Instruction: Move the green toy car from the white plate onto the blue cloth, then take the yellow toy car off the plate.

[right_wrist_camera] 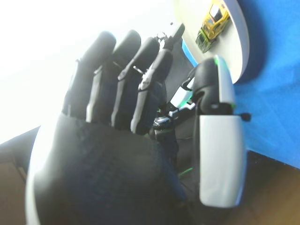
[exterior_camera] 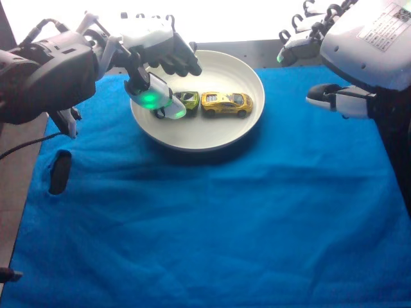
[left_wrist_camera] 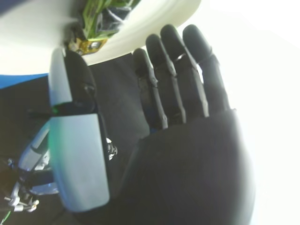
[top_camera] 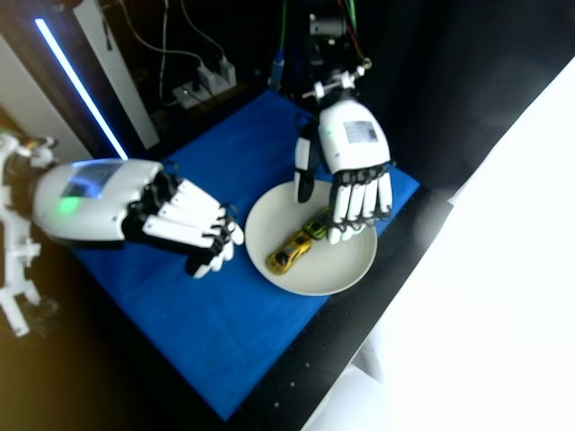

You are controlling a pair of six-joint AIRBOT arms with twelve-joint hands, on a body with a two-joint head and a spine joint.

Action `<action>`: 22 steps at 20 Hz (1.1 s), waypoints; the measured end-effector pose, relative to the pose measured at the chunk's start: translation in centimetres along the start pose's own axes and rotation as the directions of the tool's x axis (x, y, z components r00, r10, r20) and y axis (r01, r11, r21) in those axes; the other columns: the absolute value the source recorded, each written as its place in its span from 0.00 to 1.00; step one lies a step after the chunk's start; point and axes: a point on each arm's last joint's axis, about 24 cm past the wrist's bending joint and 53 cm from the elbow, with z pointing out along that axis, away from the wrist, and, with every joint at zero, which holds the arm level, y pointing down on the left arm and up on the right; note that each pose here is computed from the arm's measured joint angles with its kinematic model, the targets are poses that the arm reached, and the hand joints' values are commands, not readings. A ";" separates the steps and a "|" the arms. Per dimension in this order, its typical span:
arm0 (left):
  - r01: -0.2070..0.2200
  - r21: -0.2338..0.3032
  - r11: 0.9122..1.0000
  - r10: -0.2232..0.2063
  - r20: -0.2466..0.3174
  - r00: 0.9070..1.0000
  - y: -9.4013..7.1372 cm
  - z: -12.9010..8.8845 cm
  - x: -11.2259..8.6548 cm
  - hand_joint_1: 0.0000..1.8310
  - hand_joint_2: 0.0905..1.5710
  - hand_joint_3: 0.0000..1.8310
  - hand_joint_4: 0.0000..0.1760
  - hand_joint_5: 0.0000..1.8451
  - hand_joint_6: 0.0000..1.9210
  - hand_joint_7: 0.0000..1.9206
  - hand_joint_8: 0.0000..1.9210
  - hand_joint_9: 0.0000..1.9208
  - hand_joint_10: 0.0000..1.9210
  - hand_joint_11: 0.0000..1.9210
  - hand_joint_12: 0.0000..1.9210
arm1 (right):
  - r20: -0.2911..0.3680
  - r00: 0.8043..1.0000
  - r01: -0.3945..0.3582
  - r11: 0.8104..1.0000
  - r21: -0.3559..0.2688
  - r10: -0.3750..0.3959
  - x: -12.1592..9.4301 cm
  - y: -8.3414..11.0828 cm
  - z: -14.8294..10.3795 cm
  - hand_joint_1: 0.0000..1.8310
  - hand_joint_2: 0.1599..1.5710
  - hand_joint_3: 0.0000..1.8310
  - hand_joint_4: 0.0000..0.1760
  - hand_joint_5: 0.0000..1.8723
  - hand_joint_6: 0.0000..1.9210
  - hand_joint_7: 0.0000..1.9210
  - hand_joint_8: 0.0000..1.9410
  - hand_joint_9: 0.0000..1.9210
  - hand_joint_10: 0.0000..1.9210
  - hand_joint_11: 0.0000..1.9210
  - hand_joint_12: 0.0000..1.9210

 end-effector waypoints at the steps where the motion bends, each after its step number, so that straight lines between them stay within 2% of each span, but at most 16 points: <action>1: 0.000 -0.002 1.000 0.000 -0.001 1.000 0.1 0.0 0.1 0.60 0.58 0.00 0.00 0.40 0.00 0.39 0.03 0.27 0.33 0.10 0.78 | 0.000 1.000 0.000 1.000 0.000 0.000 0.0 0.0 0.0 0.62 0.62 0.00 0.00 0.45 0.11 0.42 0.31 0.31 0.59 0.19 0.93; 4: 0.000 -0.011 1.000 0.000 -0.013 1.000 0.5 0.1 0.7 0.62 0.58 0.00 0.00 0.40 0.00 0.40 0.02 0.28 0.33 0.12 0.77 | 0.002 1.000 0.000 1.000 -0.001 0.000 -0.1 0.0 0.0 0.64 0.62 0.00 0.00 0.44 0.10 0.43 0.32 0.31 0.62 0.18 0.97; 5: 0.003 -0.013 1.000 -0.003 -0.016 1.000 0.6 0.1 0.8 0.62 0.57 0.00 0.00 0.41 0.00 0.40 0.02 0.29 0.30 0.11 0.75 | 0.002 1.000 -0.001 1.000 -0.002 0.001 0.0 0.1 0.0 0.64 0.62 0.00 0.00 0.44 0.10 0.43 0.32 0.30 0.62 0.17 0.97; 6: 0.003 -0.015 1.000 -0.004 -0.016 1.000 0.6 0.2 0.8 0.62 0.57 0.00 0.00 0.41 0.00 0.41 0.02 0.30 0.30 0.11 0.77 | 0.002 1.000 -0.001 1.000 -0.002 0.001 0.0 0.1 0.0 0.64 0.62 0.00 0.00 0.44 0.10 0.42 0.33 0.30 0.62 0.16 0.99; 8: 0.004 -0.017 1.000 -0.004 -0.016 1.000 0.7 0.3 0.8 0.62 0.57 0.00 0.00 0.41 0.00 0.41 0.01 0.29 0.32 0.11 0.77 | 0.002 1.000 0.000 1.000 -0.001 0.000 -0.1 0.1 0.0 0.64 0.62 0.00 0.00 0.45 0.08 0.43 0.30 0.32 0.61 0.19 0.97; 9: 0.004 -0.018 1.000 -0.005 -0.016 1.000 0.7 0.4 0.9 0.63 0.57 0.00 0.00 0.42 0.00 0.44 0.03 0.29 0.44 0.14 0.83 | 0.002 1.000 -0.001 1.000 -0.001 0.001 -0.1 0.0 0.0 0.65 0.61 0.00 0.00 0.45 0.08 0.43 0.31 0.31 0.61 0.17 0.97; 10: 0.004 -0.021 1.000 -0.005 -0.016 1.000 0.9 0.4 0.8 0.63 0.57 0.00 0.00 0.42 0.00 0.45 0.04 0.28 0.49 0.14 0.84 | 0.002 1.000 -0.001 1.000 -0.001 0.001 -0.1 0.1 0.0 0.66 0.60 0.00 0.00 0.45 0.09 0.43 0.34 0.32 0.62 0.20 0.97; 11: 0.005 -0.023 1.000 -0.005 -0.016 1.000 0.9 0.5 0.8 0.63 0.57 0.00 0.00 0.43 0.00 0.45 0.04 0.27 0.52 0.14 0.85 | 0.002 1.000 -0.001 1.000 -0.002 0.001 0.0 0.1 0.0 0.66 0.61 0.00 0.00 0.45 0.09 0.41 0.36 0.31 0.63 0.19 0.97; 13: 0.006 -0.028 1.000 -0.006 -0.022 1.000 1.2 0.5 1.2 0.63 0.59 0.00 0.00 0.43 0.00 0.44 0.04 0.27 0.49 0.15 0.83 | 0.003 1.000 -0.001 1.000 -0.002 0.001 -0.1 0.1 0.0 0.64 0.61 0.00 0.00 0.46 0.09 0.41 0.36 0.31 0.62 0.20 0.94; 15: 0.009 -0.035 0.999 -0.010 -0.034 0.999 1.4 0.6 1.6 0.64 0.59 0.00 0.00 0.43 0.00 0.45 0.07 0.27 0.56 0.16 0.87 | 0.002 1.000 -0.003 1.000 0.000 0.003 0.0 0.0 0.0 0.64 0.60 0.00 0.00 0.46 0.10 0.42 0.35 0.32 0.61 0.20 0.94; 16: 0.010 -0.036 0.999 -0.011 -0.035 0.999 1.4 0.6 1.6 0.65 0.59 0.00 0.00 0.44 0.00 0.37 0.50 0.29 0.76 0.23 0.97 | 0.003 1.000 -0.001 1.000 -0.002 0.001 -0.1 0.1 0.0 0.65 0.61 0.00 0.00 0.46 0.10 0.41 0.35 0.31 0.62 0.19 0.95; 17: 0.010 -0.037 0.999 -0.011 -0.033 0.999 1.5 0.6 1.6 0.66 0.59 0.00 0.00 0.45 0.00 0.32 0.67 0.28 0.81 0.22 0.99 | 0.002 1.000 -0.002 1.000 -0.003 0.002 0.0 0.2 0.0 0.65 0.61 0.00 0.00 0.46 0.10 0.41 0.35 0.30 0.62 0.18 0.95; 19: 0.013 -0.039 0.999 -0.014 -0.039 0.999 1.5 0.7 1.8 0.65 0.60 0.00 0.00 0.45 0.00 0.32 0.43 0.26 0.61 0.16 0.90 | 0.002 1.000 -0.002 1.000 -0.003 0.002 0.0 0.2 0.0 0.67 0.60 0.00 0.00 0.46 0.12 0.42 0.34 0.31 0.61 0.19 0.94; 20: 0.013 -0.038 0.999 -0.015 -0.040 0.999 1.4 0.8 1.9 0.65 0.60 0.00 0.00 0.46 0.01 0.34 0.37 0.27 0.58 0.16 0.88 | 0.002 1.000 -0.003 1.000 -0.003 0.003 0.0 0.2 0.0 0.67 0.60 0.00 0.00 0.46 0.12 0.42 0.33 0.31 0.60 0.19 0.93; 22: 0.013 -0.037 0.999 -0.015 -0.041 0.999 1.3 0.9 1.9 0.66 0.59 0.00 0.00 0.48 0.01 0.33 0.46 0.27 0.66 0.17 0.91 | 0.002 1.000 -0.002 1.000 -0.004 0.002 0.0 0.2 0.0 0.68 0.60 0.00 0.00 0.46 0.12 0.42 0.33 0.32 0.60 0.20 0.93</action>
